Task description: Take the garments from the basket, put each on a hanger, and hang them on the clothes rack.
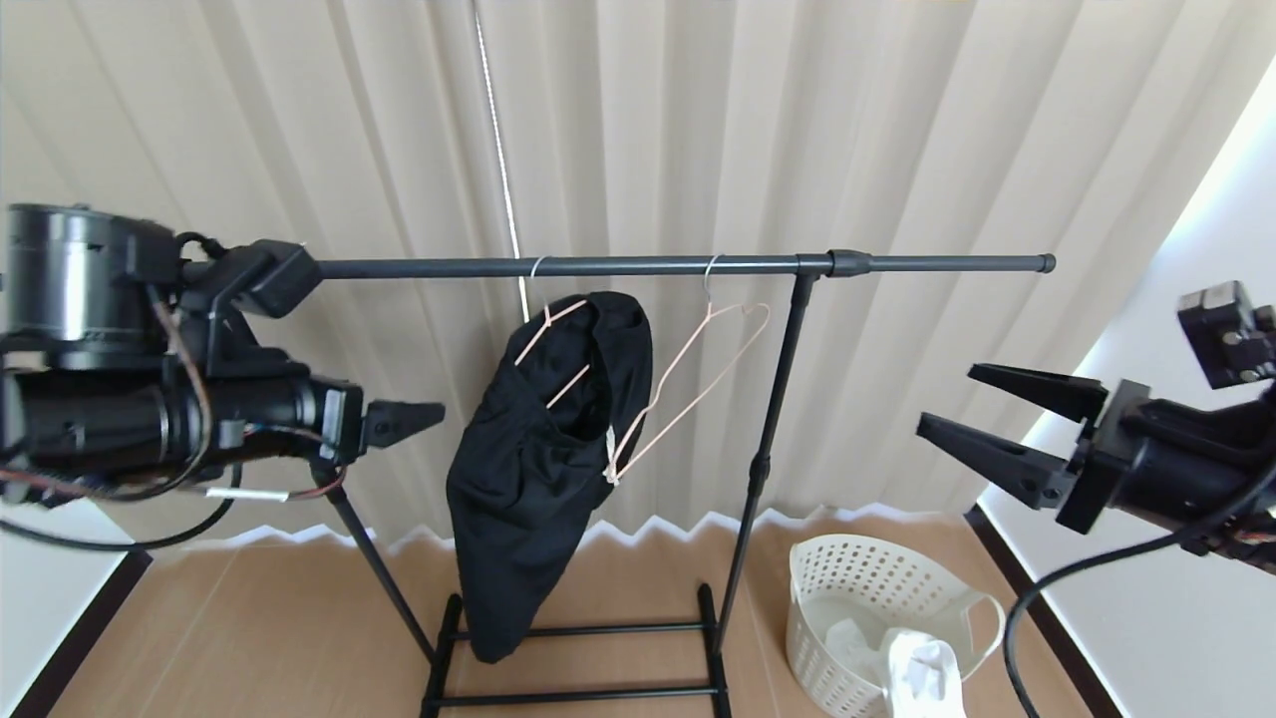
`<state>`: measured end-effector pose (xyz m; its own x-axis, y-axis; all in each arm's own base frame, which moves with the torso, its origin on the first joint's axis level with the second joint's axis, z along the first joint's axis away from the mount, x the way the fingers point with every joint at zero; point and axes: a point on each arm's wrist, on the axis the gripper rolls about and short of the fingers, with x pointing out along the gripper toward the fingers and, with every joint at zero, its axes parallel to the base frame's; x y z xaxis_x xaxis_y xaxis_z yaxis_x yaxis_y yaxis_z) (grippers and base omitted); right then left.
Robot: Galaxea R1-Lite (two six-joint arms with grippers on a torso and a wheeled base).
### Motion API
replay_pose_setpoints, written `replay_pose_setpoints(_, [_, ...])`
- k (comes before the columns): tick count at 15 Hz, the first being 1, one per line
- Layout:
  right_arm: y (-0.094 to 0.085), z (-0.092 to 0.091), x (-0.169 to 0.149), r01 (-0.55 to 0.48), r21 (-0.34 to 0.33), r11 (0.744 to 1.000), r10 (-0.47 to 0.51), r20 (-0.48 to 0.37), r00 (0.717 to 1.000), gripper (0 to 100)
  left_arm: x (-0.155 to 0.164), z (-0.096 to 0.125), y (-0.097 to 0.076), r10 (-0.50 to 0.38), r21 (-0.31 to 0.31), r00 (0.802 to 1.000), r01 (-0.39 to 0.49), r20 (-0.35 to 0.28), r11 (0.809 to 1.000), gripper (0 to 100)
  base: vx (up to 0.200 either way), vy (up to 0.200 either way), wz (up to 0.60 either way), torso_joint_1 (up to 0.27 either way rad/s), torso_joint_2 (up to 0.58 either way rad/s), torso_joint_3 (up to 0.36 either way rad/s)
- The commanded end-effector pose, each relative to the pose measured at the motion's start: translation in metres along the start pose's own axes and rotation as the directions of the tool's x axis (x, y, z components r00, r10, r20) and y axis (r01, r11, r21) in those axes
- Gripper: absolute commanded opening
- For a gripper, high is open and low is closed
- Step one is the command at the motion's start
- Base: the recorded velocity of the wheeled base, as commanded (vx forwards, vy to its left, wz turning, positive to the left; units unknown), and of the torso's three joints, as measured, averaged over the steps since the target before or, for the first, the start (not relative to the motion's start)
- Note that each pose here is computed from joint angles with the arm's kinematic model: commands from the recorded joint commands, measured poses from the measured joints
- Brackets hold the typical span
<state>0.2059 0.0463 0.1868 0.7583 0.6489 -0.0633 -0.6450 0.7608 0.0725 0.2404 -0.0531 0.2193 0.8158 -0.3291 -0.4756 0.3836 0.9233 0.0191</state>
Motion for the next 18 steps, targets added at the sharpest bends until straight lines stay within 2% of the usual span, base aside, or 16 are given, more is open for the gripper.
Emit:
replay_pose_setpoints(1, [0.028,-0.007,-0.055,0.110,-0.072,0.991,-0.109,0.011,0.994,100,-0.072,-0.049,-0.022,-0.021,0.027,0.998,0.019,0.058,0.999,100,0.000,0.000,0.00,0.000,0.00,0.000])
replay_pose_setpoints(3, [0.044,-0.033,-0.078,0.127,-0.108,0.986,-0.132,-0.035,0.991,100,-0.095,-0.082,-0.028,-0.022,0.029,0.998,0.020,0.064,0.999,100,0.000,0.000,0.00,0.000,0.00,0.000])
replay_pose_setpoints(5, [0.055,-0.049,-0.096,0.129,-0.127,0.983,-0.135,-0.037,0.990,100,-0.107,-0.104,-0.032,-0.018,0.026,0.997,0.016,0.070,1.000,100,0.000,0.000,0.00,0.000,0.00,0.000])
replay_pose_setpoints(6, [0.064,-0.065,-0.114,0.147,-0.133,0.980,-0.152,-0.027,0.988,100,-0.119,-0.128,-0.035,-0.008,0.024,0.997,0.007,0.082,1.000,100,0.000,0.000,0.00,0.000,0.00,0.000])
replay_pose_setpoints(7, [0.066,-0.065,-0.118,0.153,-0.139,0.978,-0.156,-0.012,0.988,100,-0.122,-0.136,-0.036,-0.007,0.023,0.996,0.005,0.087,1.000,100,0.000,0.000,0.00,0.000,0.00,0.000])
replay_pose_setpoints(8, [0.076,-0.078,-0.136,0.154,-0.125,0.980,-0.161,-0.051,0.986,100,-0.131,-0.164,-0.040,-0.001,0.022,0.995,-0.001,0.095,1.000,100,0.000,0.000,0.00,0.000,0.00,0.000])
replay_pose_setpoints(9, [0.076,-0.079,-0.137,0.153,-0.123,0.981,-0.161,-0.055,0.985,100,-0.131,-0.164,-0.040,-0.001,0.022,0.995,-0.001,0.095,1.000,100,0.000,0.000,0.00,0.000,0.00,0.000])
replay_pose_setpoints(10, [0.088,-0.098,-0.158,0.151,-0.106,0.983,-0.162,-0.104,0.981,100,-0.131,-0.197,-0.042,0.033,0.006,0.998,-0.034,0.057,0.999,100,0.000,0.000,0.00,0.000,0.00,0.000])
replay_pose_setpoints(11, [0.091,-0.106,-0.165,0.166,-0.102,0.981,-0.177,-0.113,0.978,100,-0.131,-0.208,-0.042,0.059,-0.005,0.997,-0.059,0.055,0.998,100,0.000,0.000,0.00,0.000,0.00,0.000])
replay_pose_setpoints(13, [0.095,-0.115,-0.176,0.284,-0.114,0.952,-0.294,-0.087,0.952,100,-0.135,-0.227,-0.044,0.114,-0.027,0.990,-0.112,0.087,0.993,100,0.000,0.000,0.00,0.000,0.00,0.000])
replay_pose_setpoints(14, [0.096,-0.117,-0.179,0.326,-0.123,0.937,-0.335,-0.062,0.940,100,-0.139,-0.230,-0.046,0.132,-0.035,0.984,-0.129,0.122,0.991,100,0.000,0.000,0.00,0.000,0.00,0.000])
replay_pose_setpoints(16, [0.098,-0.125,-0.186,0.398,-0.129,0.908,-0.407,-0.044,0.912,100,-0.144,-0.238,-0.048,0.204,-0.066,0.968,-0.196,0.147,0.978,100,0.000,0.000,0.00,0.000,0.00,0.000])
replay_pose_setpoints(17, [0.098,-0.125,-0.187,0.456,-0.132,0.880,-0.463,-0.031,0.886,100,-0.147,-0.239,-0.049,0.246,-0.081,0.953,-0.235,0.176,0.968,100,0.000,0.000,0.00,0.000,0.00,0.000])
replay_pose_setpoints(18, [0.098,-0.126,-0.188,0.484,-0.128,0.866,-0.490,-0.021,0.871,100,-0.148,-0.239,-0.050,0.272,-0.090,0.942,-0.259,0.194,0.962,100,0.000,0.000,0.00,0.000,0.00,0.000])
